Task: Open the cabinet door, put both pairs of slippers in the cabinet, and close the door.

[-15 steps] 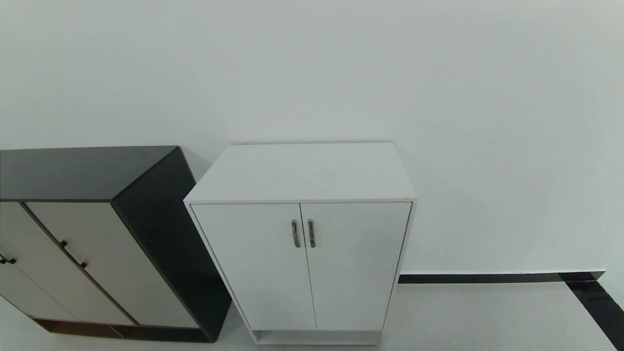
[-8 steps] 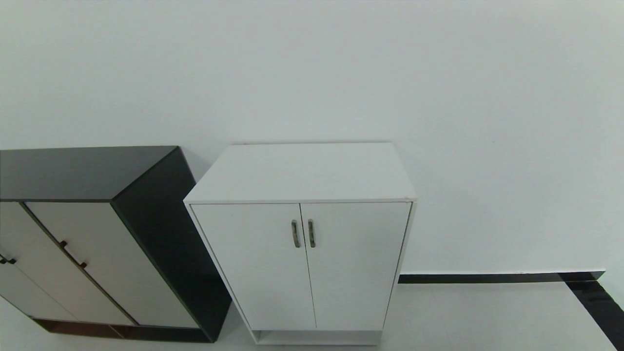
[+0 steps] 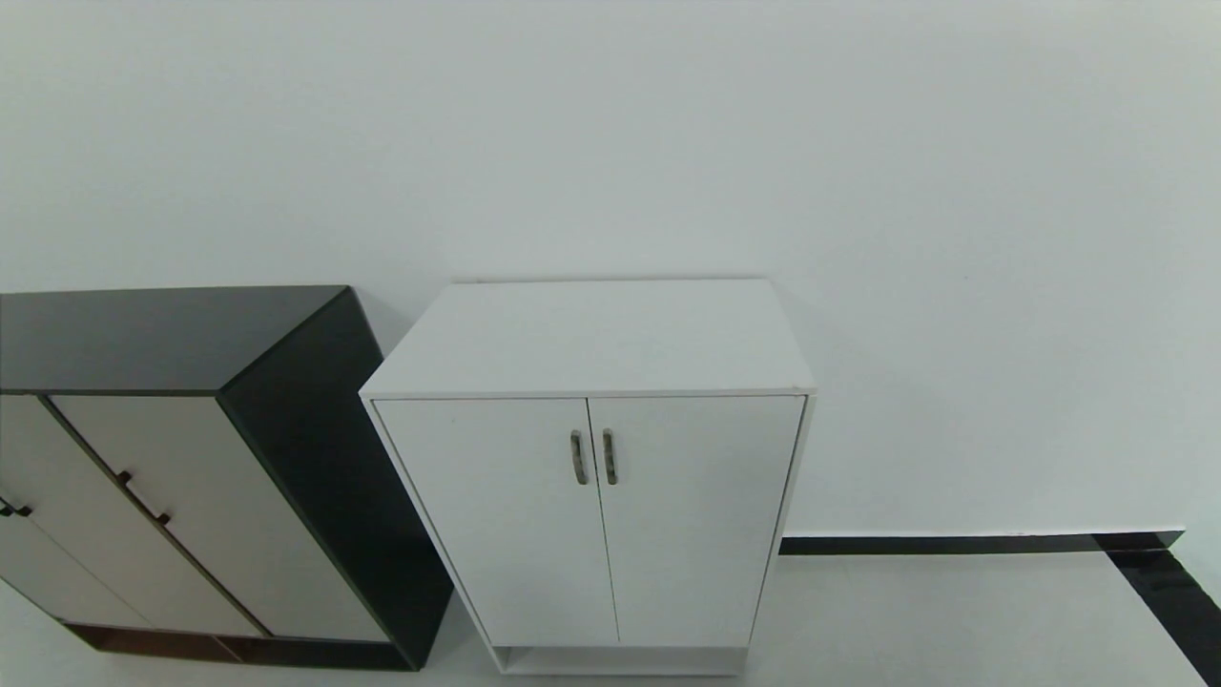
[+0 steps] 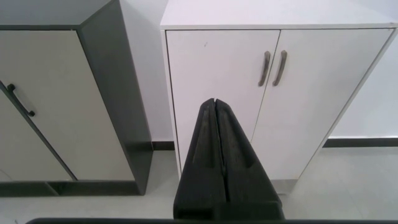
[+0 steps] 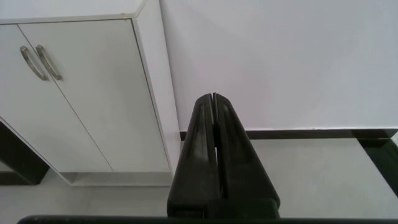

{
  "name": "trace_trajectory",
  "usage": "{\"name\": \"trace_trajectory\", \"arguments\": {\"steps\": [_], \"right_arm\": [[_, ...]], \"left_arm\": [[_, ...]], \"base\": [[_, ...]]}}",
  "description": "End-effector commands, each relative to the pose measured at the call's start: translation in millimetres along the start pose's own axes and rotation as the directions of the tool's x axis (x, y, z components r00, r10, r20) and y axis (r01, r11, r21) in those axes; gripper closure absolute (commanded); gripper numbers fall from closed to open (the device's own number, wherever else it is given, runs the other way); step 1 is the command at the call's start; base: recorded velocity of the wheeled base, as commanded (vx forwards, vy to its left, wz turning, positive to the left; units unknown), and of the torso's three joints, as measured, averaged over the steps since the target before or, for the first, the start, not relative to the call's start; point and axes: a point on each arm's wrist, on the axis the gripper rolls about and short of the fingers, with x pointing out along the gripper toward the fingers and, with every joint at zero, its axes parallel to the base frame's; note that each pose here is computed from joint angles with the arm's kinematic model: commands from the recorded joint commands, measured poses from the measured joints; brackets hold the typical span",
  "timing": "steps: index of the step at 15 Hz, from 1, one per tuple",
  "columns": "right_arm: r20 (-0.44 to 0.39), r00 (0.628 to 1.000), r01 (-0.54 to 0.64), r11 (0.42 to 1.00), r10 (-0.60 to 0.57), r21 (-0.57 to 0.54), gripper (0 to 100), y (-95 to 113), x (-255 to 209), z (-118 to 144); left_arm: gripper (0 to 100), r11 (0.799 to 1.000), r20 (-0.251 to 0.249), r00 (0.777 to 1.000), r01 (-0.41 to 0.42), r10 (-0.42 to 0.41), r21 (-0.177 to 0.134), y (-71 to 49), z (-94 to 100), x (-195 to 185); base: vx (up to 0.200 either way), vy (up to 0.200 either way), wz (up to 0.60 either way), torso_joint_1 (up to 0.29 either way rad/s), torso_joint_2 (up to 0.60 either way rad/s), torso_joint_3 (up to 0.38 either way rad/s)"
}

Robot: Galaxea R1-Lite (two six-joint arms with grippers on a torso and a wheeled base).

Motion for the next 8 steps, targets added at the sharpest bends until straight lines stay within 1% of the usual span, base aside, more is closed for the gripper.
{"name": "trace_trajectory", "arguments": {"steps": [1,8], "right_arm": [[0.001,1.000,-0.001,1.000,0.001,0.000,100,0.0,-0.2,-0.2],[0.001,1.000,0.000,1.000,0.000,-0.002,100,-0.1,-0.2,-0.2]], "left_arm": [[100,1.000,0.000,1.000,0.000,0.000,0.001,0.0,0.0,0.0],[100,1.000,-0.002,1.000,-0.001,0.001,0.001,0.0,0.0,0.1]], "base": [[0.000,0.000,0.00,0.000,0.00,0.000],[0.000,0.000,0.00,0.000,0.00,0.000]]}}
